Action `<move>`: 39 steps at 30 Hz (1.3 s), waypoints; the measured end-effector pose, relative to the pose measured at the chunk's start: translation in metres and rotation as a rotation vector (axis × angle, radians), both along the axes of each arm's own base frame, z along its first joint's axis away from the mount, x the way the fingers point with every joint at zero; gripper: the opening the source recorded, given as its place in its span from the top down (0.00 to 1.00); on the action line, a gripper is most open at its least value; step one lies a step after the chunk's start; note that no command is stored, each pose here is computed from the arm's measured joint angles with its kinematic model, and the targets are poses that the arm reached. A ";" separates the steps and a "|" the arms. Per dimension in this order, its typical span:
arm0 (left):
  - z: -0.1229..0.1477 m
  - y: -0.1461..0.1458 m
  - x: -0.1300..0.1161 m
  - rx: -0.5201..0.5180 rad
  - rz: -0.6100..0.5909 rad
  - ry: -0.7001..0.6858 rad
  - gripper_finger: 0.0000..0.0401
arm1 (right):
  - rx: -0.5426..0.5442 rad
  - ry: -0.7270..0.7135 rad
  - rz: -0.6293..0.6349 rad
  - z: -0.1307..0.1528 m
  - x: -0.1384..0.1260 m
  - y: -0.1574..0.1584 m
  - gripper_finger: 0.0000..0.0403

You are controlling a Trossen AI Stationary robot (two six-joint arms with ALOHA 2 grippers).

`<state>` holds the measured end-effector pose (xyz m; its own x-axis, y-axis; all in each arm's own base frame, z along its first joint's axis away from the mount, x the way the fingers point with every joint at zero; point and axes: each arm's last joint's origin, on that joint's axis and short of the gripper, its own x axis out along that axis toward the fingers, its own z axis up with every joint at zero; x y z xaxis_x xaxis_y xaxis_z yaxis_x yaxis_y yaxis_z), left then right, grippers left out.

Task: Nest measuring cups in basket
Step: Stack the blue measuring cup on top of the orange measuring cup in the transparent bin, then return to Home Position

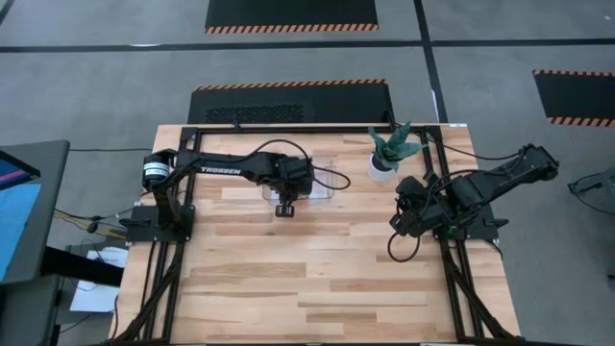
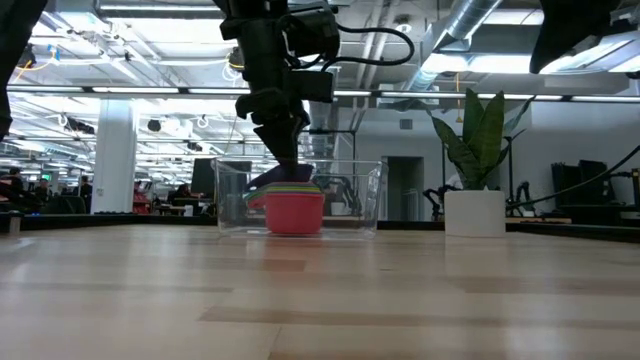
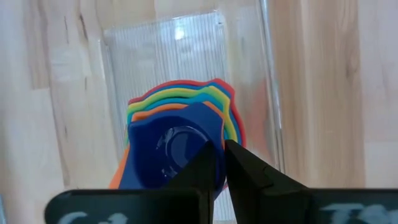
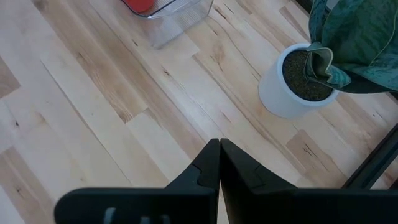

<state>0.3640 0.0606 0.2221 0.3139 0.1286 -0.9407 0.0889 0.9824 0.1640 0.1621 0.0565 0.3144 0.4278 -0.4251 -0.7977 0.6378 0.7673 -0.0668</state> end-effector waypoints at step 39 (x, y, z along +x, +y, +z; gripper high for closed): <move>0.045 0.000 -0.002 -0.012 0.188 0.046 0.62 | -0.021 0.010 0.022 0.000 0.000 0.000 0.92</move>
